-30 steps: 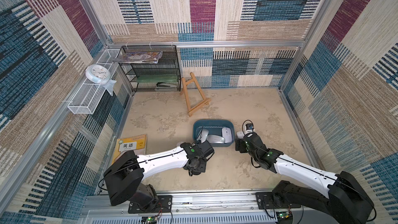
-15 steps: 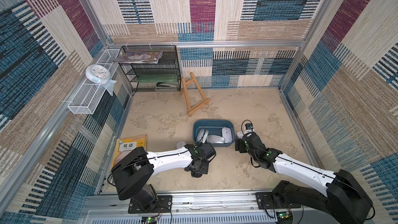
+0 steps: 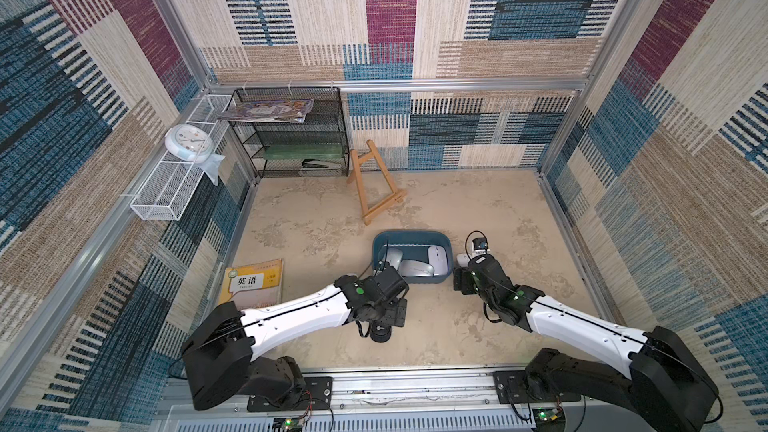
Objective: Take out the mouse from the storage box
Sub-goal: Place the mouse at the center of the board, then pick up the mouse from the storage box.
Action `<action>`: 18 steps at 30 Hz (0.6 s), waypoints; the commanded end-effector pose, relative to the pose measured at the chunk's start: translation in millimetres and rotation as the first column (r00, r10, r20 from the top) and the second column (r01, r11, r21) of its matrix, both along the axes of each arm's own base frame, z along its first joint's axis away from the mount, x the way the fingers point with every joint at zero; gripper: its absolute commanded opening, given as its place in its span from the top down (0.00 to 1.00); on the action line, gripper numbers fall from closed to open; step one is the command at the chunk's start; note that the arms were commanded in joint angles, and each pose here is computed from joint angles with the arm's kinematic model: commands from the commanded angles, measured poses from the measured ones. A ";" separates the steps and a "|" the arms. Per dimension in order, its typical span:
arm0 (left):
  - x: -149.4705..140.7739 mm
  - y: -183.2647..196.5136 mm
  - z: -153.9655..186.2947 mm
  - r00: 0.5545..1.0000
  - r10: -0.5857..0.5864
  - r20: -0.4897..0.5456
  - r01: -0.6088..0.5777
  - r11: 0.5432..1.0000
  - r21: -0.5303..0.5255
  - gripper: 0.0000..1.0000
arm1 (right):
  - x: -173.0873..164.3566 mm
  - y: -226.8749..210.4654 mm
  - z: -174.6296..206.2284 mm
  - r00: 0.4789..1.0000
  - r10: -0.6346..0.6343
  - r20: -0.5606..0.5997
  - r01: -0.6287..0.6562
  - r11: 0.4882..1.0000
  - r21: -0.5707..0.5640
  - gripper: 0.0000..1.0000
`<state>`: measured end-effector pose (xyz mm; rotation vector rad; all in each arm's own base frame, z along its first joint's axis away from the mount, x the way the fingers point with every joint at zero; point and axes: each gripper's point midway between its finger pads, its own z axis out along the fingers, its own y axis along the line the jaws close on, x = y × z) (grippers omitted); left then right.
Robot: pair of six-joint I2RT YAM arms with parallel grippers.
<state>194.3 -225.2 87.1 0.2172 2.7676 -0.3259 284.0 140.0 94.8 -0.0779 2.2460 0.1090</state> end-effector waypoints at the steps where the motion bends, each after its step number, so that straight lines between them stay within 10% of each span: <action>1: 18.5 29.5 25.3 0.993 0.024 0.119 -0.025 1.000 0.008 0.01 | 9.6 -4.0 11.9 0.999 -0.033 0.040 0.034 0.999 -0.033 0.11; 12: 34.9 144.3 53.1 0.816 0.334 0.472 -0.367 0.930 -0.023 0.01 | 49.8 68.5 59.5 0.980 0.193 -0.052 -0.196 0.979 -0.058 0.11; 18: 26.1 155.9 59.5 0.755 0.329 0.568 -0.326 0.939 -0.109 0.01 | 63.0 94.0 40.3 0.971 0.149 -0.186 -0.156 0.987 -0.024 0.12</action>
